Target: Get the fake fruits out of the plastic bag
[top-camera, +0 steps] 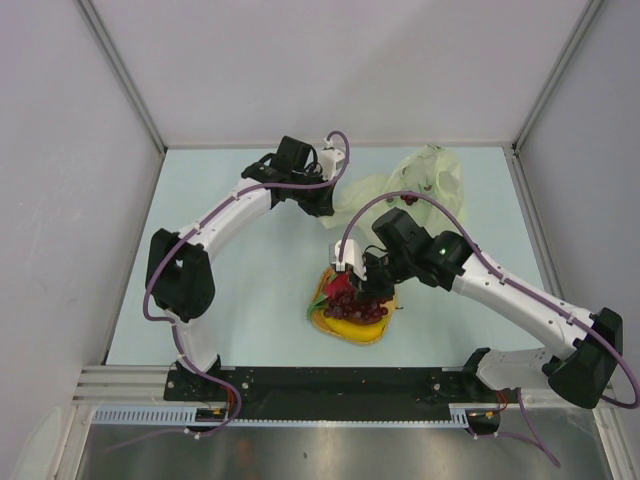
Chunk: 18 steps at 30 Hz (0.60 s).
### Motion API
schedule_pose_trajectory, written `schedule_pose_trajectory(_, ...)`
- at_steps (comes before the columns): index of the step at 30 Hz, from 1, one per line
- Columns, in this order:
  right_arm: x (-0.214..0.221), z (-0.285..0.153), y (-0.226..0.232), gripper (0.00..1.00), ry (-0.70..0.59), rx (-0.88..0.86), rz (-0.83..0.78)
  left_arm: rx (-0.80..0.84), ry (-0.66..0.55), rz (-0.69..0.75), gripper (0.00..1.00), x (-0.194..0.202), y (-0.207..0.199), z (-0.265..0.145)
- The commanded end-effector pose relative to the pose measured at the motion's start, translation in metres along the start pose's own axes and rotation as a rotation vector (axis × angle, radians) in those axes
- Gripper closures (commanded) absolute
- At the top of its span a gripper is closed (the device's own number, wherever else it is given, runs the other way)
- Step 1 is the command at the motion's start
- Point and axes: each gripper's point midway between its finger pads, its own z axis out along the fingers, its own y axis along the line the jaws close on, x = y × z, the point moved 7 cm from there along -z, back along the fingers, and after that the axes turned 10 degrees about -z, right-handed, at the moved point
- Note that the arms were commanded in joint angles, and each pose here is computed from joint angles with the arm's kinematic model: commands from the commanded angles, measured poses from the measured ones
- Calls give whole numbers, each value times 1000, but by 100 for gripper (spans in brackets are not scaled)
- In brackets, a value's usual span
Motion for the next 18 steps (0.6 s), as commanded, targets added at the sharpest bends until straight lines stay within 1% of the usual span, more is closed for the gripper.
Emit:
schedule_pose_trajectory(1, -2, 3, 4, 100, -19, -27, 22, 41, -38, 13, 100, -7, -13, -13)
schedule_pose_trajectory(6, 16, 15, 11, 100, 16, -50, 73, 55, -28, 3, 100, -3, -13, -11)
schedule_pose_trajectory(9, 19, 18, 10, 100, 15, -42, 102, 47, -32, 9, 100, -5, -13, -12)
schedule_pose_trajectory(10, 21, 20, 10, 93, 17, -39, 115, 45, -34, 13, 100, -6, -14, -13)
schedule_pose_trajectory(11, 23, 21, 9, 88, 26, -25, 121, 42, -32, 18, 100, -5, -13, -13)
schedule_pose_trajectory(12, 23, 21, 8, 79, 26, -15, 123, 40, -33, 20, 100, -6, -13, -14)
schedule_pose_trajectory(13, 23, 21, 6, 74, 24, -2, 125, 37, -36, 21, 100, -6, -14, -16)
schedule_pose_trajectory(16, 19, 20, -3, 62, 15, 75, 151, 33, -39, 19, 100, -7, -13, -16)
schedule_pose_trajectory(18, 18, 18, -9, 59, 16, 128, 179, 44, -39, 16, 100, -6, -15, -16)
